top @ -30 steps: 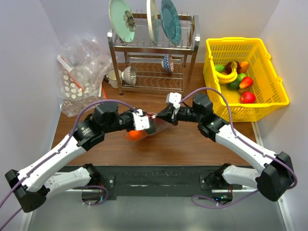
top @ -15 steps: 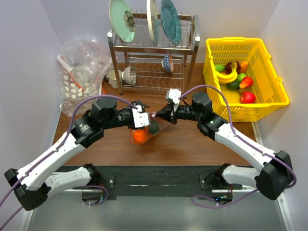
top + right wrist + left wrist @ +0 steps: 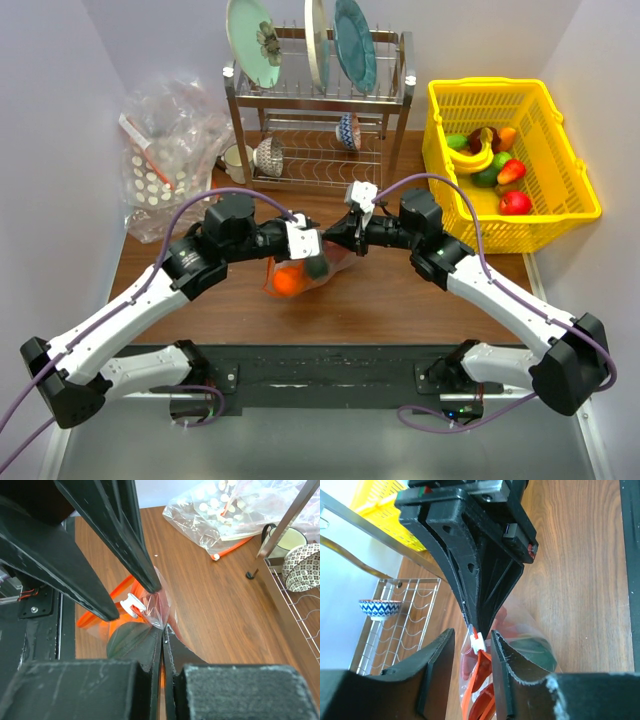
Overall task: Place the food in the zip-top bag and seal the zipper
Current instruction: Zip the zipper food storage bag at the center of the board.
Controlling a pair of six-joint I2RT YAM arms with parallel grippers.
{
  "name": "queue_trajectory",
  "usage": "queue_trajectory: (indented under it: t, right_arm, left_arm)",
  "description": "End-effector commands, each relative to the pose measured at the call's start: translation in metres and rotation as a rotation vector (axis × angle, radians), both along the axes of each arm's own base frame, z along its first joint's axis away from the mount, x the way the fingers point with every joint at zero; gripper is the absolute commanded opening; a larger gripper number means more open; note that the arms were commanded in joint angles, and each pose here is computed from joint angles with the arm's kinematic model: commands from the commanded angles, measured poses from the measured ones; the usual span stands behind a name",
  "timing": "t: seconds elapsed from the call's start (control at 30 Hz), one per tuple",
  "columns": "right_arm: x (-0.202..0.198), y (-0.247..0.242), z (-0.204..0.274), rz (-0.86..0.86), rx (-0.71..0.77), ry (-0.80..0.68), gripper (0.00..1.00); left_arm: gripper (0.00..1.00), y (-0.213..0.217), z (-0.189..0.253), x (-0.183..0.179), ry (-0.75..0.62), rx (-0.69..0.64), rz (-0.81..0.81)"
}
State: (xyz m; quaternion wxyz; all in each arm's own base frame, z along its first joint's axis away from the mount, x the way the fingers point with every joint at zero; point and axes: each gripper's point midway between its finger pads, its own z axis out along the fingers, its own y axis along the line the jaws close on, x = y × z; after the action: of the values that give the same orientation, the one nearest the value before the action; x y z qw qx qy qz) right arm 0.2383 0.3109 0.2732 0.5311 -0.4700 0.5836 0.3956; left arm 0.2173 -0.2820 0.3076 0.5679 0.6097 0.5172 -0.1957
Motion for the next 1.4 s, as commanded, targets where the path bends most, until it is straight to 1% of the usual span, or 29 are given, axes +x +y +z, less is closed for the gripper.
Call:
queue_trajectory:
  t: [0.0,0.13,0.17,0.2,0.23,0.27,0.3,0.47,0.67,0.8,1.0,1.03,1.1,1.13,1.17,1.2,1.27,1.3,1.37]
  right_arm:
    - [0.004,0.003,0.043,-0.009,0.08,-0.088,0.0]
    - [0.005,0.003,0.043,-0.013,0.08,-0.088,0.0]
    - [0.005,0.003,0.044,-0.013,0.082,-0.09,0.0]
    - [0.005,0.003,0.043,-0.014,0.081,-0.089,0.0]
    - [0.005,0.003,0.044,-0.016,0.082,-0.09,0.0]
    - [0.006,0.003,0.042,-0.02,0.08,-0.087,0.0]
    - [0.007,0.003,0.041,-0.023,0.078,-0.084,0.0]
    - [0.009,-0.003,0.042,-0.07,0.098,-0.089,0.0]
    - [0.02,-0.02,0.042,-0.189,0.127,-0.095,0.0]
    - [0.021,-0.035,0.052,-0.244,0.198,-0.105,0.0]
    - [0.023,-0.045,0.052,-0.261,0.208,-0.114,0.0]
    - [0.021,-0.045,0.053,-0.26,0.223,-0.092,0.0]
    - [0.013,-0.04,0.052,-0.198,0.22,-0.099,0.0]
    - [0.011,-0.037,0.049,-0.173,0.205,-0.094,0.04]
    - [0.01,-0.035,0.052,-0.152,0.186,-0.114,0.13]
    - [0.005,-0.032,0.05,-0.109,0.174,-0.112,0.26]
    - [0.003,-0.028,0.05,-0.073,0.15,-0.127,0.32]
    - [0.0,-0.026,0.05,-0.05,0.145,-0.134,0.4]
    - [-0.003,-0.025,0.054,-0.024,0.142,-0.17,0.46]
  left_arm:
    - [0.41,-0.006,0.01,0.005,-0.016,-0.04,0.004]
    - [0.4,-0.005,0.007,0.007,-0.015,-0.032,0.019]
    - [0.38,-0.004,0.005,0.008,-0.015,-0.027,0.024]
    - [0.24,-0.003,0.004,0.009,-0.012,-0.021,0.03]
    - [0.14,-0.002,0.004,0.011,-0.013,-0.016,0.047]
    - [0.05,-0.002,0.004,0.013,-0.014,-0.011,0.055]
    - [0.0,0.0,0.006,0.014,-0.012,-0.008,0.064]
    - [0.0,0.007,0.01,0.015,-0.03,-0.003,0.095]
    - [0.0,0.016,0.009,0.018,-0.047,0.006,0.134]
    - [0.0,0.017,0.005,0.019,-0.046,0.015,0.143]
    - [0.0,0.014,0.005,0.021,-0.044,0.013,0.138]
    - [0.0,0.014,0.005,0.02,-0.044,0.012,0.137]
    - [0.0,0.012,0.006,0.02,-0.046,0.008,0.128]
    - [0.0,0.01,0.005,0.018,-0.038,0.007,0.112]
    - [0.0,0.008,0.007,0.017,-0.037,0.002,0.1]
    - [0.0,0.006,0.007,0.015,-0.032,0.002,0.084]
    - [0.0,0.001,0.01,0.013,-0.028,-0.003,0.06]
    - [0.0,0.0,0.012,0.013,-0.026,-0.006,0.054]
    - [0.0,-0.001,0.015,0.013,-0.023,0.001,0.047]
